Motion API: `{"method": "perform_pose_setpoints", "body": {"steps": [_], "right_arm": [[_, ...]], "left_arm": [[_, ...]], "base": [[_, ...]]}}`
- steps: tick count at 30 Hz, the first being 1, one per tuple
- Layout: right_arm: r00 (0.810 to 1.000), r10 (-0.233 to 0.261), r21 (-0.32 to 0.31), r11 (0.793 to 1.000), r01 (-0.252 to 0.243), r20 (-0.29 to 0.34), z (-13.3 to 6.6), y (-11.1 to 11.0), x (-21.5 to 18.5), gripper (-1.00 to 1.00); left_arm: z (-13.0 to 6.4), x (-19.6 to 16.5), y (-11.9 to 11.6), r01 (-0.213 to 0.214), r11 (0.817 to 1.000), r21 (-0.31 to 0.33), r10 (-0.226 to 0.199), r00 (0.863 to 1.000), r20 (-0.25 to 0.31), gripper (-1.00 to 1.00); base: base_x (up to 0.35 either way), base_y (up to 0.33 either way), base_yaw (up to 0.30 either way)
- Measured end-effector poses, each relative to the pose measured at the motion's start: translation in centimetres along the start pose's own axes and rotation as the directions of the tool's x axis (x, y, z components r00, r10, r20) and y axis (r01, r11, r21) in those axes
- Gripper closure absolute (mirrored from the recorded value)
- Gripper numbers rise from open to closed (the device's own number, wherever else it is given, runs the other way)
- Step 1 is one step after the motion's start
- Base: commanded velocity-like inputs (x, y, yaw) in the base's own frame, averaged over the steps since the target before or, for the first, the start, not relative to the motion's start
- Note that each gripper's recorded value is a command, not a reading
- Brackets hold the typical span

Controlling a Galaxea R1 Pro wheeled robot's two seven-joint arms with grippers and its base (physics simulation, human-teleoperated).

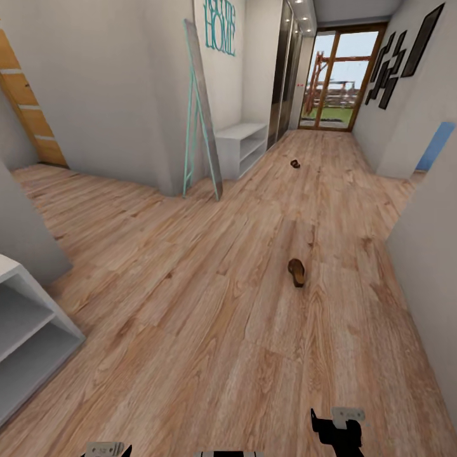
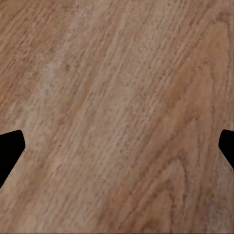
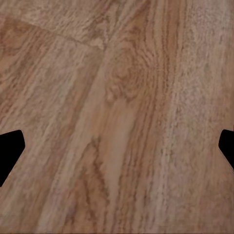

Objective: Pick up the two gym shoes and the two sandals from the corridor floor and place them onto the hallstand (shoe rack) in the corridor, making sure they are on the rack and not on the floor. Arrange them so the two gym shoes are next to each other and the two sandals are next to each other.

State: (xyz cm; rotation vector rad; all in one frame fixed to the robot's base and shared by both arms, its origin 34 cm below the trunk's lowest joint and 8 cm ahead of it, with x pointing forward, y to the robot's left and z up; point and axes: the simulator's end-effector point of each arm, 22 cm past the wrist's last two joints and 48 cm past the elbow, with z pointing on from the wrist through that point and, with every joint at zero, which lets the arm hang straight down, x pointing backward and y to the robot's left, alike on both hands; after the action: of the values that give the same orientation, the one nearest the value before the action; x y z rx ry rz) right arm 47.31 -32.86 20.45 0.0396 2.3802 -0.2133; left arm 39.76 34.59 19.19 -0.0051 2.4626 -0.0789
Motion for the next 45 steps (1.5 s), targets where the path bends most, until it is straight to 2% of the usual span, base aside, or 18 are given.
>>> {"method": "perform_pose_setpoints", "body": {"steps": [18,31,38,45], "right_arm": [[1.000,0.008,-0.002,1.000,-0.008,0.002,-0.02,0.48,-0.12,-1.00],[1.000,0.010,-0.001,1.000,-0.010,0.009,-0.06,0.50,-0.44,-1.00],[1.000,0.010,-0.001,1.000,-0.010,0.011,-0.07,0.48,-0.53,-1.00],[1.000,0.010,0.000,1.000,-0.010,0.011,-0.07,0.49,-0.55,-1.00]], "left_arm": [[0.00,0.01,-0.01,-0.001,1.000,0.000,0.001,1.000,0.000,-1.00],[-0.02,-0.28,-0.02,0.001,1.000,0.000,-0.001,1.000,0.006,-1.00],[-0.03,-0.36,-0.02,0.001,1.000,0.000,-0.001,1.000,0.008,-1.00],[-0.03,-0.39,0.04,0.005,1.000,-0.002,-0.005,1.000,0.009,-1.00]], "base": [[0.331,0.000,-0.011],[0.333,-0.023,-0.217],[0.302,-0.164,-0.240],[0.287,-0.202,-0.037]]}}
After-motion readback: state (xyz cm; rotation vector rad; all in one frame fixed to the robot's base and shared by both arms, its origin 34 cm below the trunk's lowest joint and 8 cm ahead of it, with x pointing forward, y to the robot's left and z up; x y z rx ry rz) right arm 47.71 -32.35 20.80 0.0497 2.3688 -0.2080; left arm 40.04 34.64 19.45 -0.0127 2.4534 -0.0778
